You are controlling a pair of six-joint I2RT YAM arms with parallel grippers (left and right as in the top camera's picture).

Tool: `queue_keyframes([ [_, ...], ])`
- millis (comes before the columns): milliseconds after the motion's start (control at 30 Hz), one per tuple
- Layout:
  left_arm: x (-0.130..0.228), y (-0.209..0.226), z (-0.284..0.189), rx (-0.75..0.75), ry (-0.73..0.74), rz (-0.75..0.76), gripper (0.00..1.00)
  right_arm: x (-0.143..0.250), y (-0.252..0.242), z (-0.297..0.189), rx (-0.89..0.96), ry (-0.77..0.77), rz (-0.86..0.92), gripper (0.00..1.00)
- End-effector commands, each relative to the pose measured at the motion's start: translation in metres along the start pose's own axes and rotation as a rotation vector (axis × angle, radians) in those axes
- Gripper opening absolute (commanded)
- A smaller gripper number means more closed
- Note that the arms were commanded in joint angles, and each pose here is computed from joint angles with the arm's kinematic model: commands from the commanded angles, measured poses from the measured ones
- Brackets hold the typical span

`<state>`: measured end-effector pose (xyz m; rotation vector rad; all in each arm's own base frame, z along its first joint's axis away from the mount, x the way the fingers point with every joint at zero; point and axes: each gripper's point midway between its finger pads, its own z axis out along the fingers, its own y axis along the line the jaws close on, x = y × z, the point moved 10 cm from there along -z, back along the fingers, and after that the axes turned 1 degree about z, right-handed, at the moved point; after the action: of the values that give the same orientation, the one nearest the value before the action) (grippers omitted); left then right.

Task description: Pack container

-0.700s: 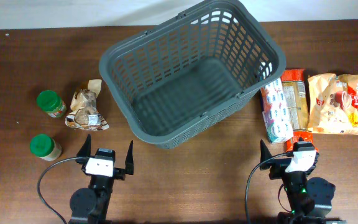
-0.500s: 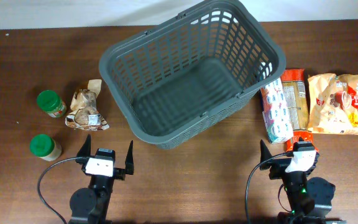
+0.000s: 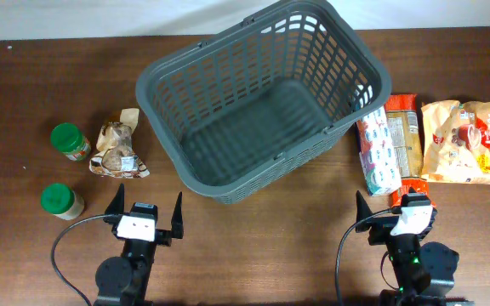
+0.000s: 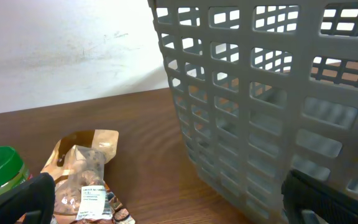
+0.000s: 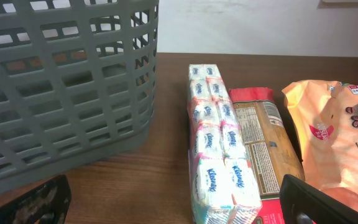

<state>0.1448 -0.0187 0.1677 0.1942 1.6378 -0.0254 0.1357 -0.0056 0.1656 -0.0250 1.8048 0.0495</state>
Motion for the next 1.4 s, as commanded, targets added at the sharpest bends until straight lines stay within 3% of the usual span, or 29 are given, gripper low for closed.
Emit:
queue_keyframes([
  [0, 0.003, -0.001, 0.000, 0.007, 0.005, -0.002, 0.99, 0.001, -0.004, 0.000, 0.059, -0.002, -0.014, 0.99],
  [200, 0.002, 0.005, 0.000, -0.066, 0.001, -0.001, 0.99, 0.002, 0.002, 0.000, -0.022, 0.016, -0.010, 0.99],
  [300, -0.022, 0.007, -0.005, -0.076, -0.077, 0.052, 0.99, -0.012, 0.008, -0.008, -0.089, 0.037, -0.004, 0.99],
  [400, -0.067, 0.015, -0.020, -0.128, -0.116, 0.090, 0.99, -0.054, 0.004, -0.027, -0.006, 0.109, 0.001, 0.99],
  [533, -0.112, 0.022, -0.028, -0.131, 0.023, 0.093, 0.99, -0.106, 0.000, -0.032, 0.048, 0.212, -0.012, 0.99],
  [600, -0.152, 0.029, -0.023, -0.127, 0.120, 0.093, 0.99, -0.151, -0.003, -0.022, 0.047, 0.246, -0.007, 0.99],
  [900, -0.292, 0.045, 0.054, 0.184, 0.431, -0.015, 0.99, -0.277, -0.012, 0.029, 0.002, 0.500, 0.052, 0.99],
  [1133, -0.333, 0.046, 0.077, 0.273, 0.459, -0.120, 0.99, -0.305, 0.000, 0.027, -0.163, 0.504, 0.099, 1.00],
  [1200, -0.341, 0.039, 0.077, 0.392, 0.399, -0.142, 0.99, -0.309, 0.000, 0.028, -0.169, 0.478, 0.094, 0.89],
  [1233, -0.343, 0.037, 0.077, 0.422, 0.386, -0.148, 0.80, -0.309, -0.001, 0.030, -0.169, 0.478, 0.095, 0.80],
  [1267, -0.342, 0.036, 0.077, 0.427, 0.391, -0.163, 0.53, -0.309, -0.001, 0.032, -0.168, 0.478, 0.099, 0.75],
  [1300, -0.340, 0.032, 0.075, 0.438, 0.416, -0.170, 0.28, -0.308, -0.001, 0.035, -0.163, 0.484, 0.122, 0.61],
  [1367, -0.331, 0.019, 0.073, 0.439, 0.497, -0.152, 0.08, -0.307, -0.003, 0.045, -0.149, 0.496, 0.182, 0.32],
])
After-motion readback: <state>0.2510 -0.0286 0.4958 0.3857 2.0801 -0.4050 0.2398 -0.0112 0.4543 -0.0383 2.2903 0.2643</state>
